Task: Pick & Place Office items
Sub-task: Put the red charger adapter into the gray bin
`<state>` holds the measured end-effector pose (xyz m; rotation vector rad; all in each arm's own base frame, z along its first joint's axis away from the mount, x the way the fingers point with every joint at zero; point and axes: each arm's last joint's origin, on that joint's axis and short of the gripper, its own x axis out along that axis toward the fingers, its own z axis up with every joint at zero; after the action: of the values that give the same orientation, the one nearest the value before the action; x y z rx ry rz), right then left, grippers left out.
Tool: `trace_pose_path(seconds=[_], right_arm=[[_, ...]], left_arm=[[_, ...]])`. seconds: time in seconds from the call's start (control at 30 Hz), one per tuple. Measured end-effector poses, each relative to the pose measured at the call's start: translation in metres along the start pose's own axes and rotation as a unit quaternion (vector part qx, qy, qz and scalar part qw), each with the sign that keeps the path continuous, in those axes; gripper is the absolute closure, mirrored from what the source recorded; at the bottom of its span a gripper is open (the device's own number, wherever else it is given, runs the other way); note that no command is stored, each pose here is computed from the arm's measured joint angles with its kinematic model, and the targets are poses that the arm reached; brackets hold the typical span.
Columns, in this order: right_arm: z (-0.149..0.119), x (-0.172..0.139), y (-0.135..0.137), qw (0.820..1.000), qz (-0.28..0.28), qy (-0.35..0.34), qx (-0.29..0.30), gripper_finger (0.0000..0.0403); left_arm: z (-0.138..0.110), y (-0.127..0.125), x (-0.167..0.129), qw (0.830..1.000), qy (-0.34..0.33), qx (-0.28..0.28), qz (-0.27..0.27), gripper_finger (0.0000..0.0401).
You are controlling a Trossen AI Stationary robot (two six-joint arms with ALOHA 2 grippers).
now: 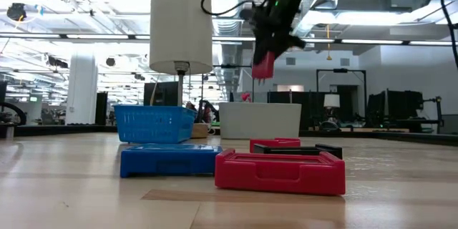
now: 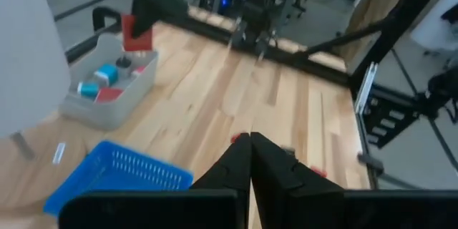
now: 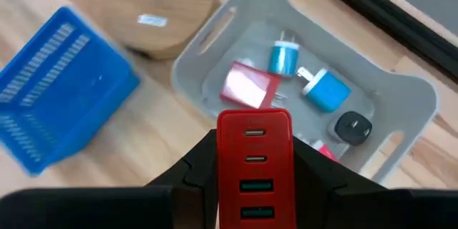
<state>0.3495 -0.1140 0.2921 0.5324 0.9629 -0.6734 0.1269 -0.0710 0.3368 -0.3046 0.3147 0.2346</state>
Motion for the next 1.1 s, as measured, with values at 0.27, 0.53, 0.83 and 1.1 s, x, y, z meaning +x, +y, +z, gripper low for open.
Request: trace_pose_path(seconds=[0.27,0.53,0.83,1.1], right_arm=[[0.019,0.014,-0.029,0.998,0.003,-0.004,0.069,0.0295],[0.021,0.023,-0.038,0.995,-0.022,0.008,0.094,0.0295],[0.021,0.064,-0.049,0.990,-0.058,0.043,0.124,0.0295],[0.021,0.073,-0.050,0.990,-0.048,0.051,0.121,0.0295]], left_arm=[[-0.017,0.004,-0.006,0.998,0.059,0.003,0.017,0.0400],[-0.021,0.001,-0.005,0.997,0.070,0.015,0.016,0.0400],[-0.021,0.000,-0.004,0.997,0.071,0.016,0.016,0.0400],[-0.020,-0.003,-0.003,0.998,0.067,0.005,0.006,0.0400]])
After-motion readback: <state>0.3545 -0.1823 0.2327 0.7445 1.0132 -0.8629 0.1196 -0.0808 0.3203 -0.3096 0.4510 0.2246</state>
